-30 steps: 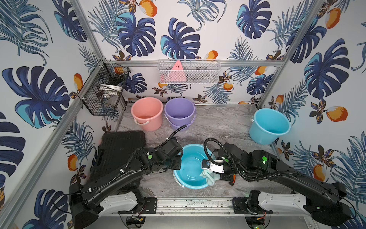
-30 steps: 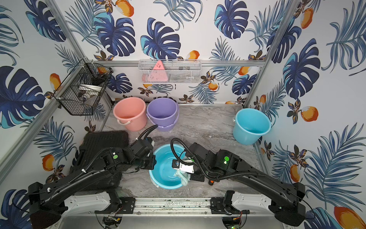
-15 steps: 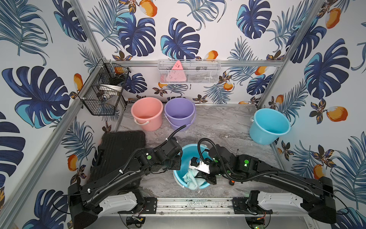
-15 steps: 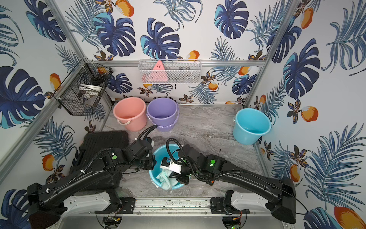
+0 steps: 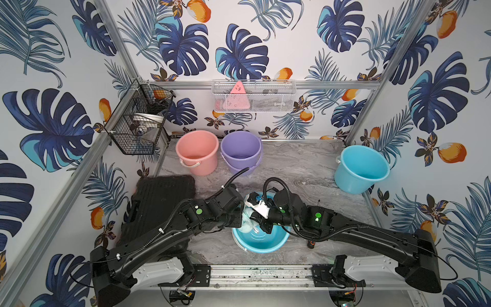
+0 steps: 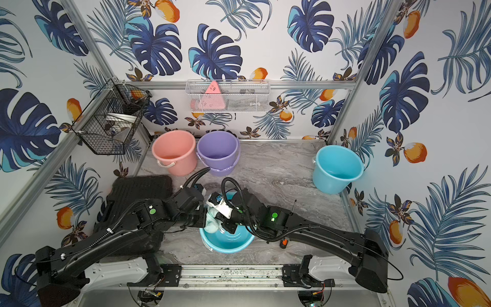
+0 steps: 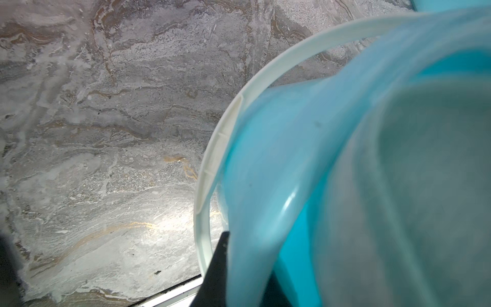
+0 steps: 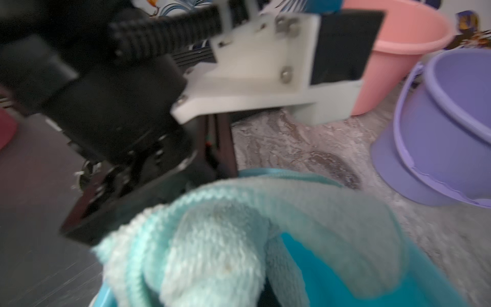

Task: Wipe the inside of the bucket with a cloth
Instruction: Wipe the dirt from the bucket.

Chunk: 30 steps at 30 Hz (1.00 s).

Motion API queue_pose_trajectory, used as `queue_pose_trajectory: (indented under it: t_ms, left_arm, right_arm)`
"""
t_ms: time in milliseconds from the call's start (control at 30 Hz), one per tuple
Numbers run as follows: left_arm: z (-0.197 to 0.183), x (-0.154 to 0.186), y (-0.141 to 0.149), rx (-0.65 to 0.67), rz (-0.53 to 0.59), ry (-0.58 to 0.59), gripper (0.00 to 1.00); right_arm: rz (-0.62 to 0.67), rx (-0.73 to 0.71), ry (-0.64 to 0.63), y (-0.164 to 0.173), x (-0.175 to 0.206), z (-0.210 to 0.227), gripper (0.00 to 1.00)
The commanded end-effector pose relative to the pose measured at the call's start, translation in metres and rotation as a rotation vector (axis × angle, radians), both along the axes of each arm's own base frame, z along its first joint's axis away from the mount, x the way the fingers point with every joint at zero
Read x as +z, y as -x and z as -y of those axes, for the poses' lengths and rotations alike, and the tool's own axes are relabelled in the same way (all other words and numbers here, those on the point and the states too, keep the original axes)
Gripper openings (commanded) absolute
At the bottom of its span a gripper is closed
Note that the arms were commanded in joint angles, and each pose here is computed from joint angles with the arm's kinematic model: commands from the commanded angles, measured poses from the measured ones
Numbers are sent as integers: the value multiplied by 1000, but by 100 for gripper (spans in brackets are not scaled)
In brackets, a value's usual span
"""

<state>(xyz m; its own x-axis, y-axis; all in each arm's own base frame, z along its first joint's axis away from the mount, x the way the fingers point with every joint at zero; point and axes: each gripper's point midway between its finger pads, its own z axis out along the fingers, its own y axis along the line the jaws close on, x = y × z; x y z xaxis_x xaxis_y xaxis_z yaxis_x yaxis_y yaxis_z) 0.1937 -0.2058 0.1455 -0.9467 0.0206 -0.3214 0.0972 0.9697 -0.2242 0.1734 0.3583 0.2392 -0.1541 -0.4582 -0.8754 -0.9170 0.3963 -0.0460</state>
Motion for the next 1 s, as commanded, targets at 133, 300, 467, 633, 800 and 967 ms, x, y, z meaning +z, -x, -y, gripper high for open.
queue_pose_trajectory:
  t_ms: [133,300,467,633,800,967]
  left_arm:
    - [8,5,-7,5,32,42,0]
    - [7,5,-6,6,33,40,0]
    - [6,5,-6,7,35,39,0]
    - [7,6,-7,6,35,41,0]
    - [7,5,-7,4,33,37,0]
    - [8,5,-7,4,33,37,0]
  right_arm:
    - [231,-261,60,-52,21,24,0]
    - [311,-281,206,-60,17,40,0]
    - [366,-275,356,-58,18,67,0]
    - [348,-176,529,-39,5,96,0]
    - [264,-58,690,-13,-11,127,0]
    - [163,7,767,10,-18,149,0]
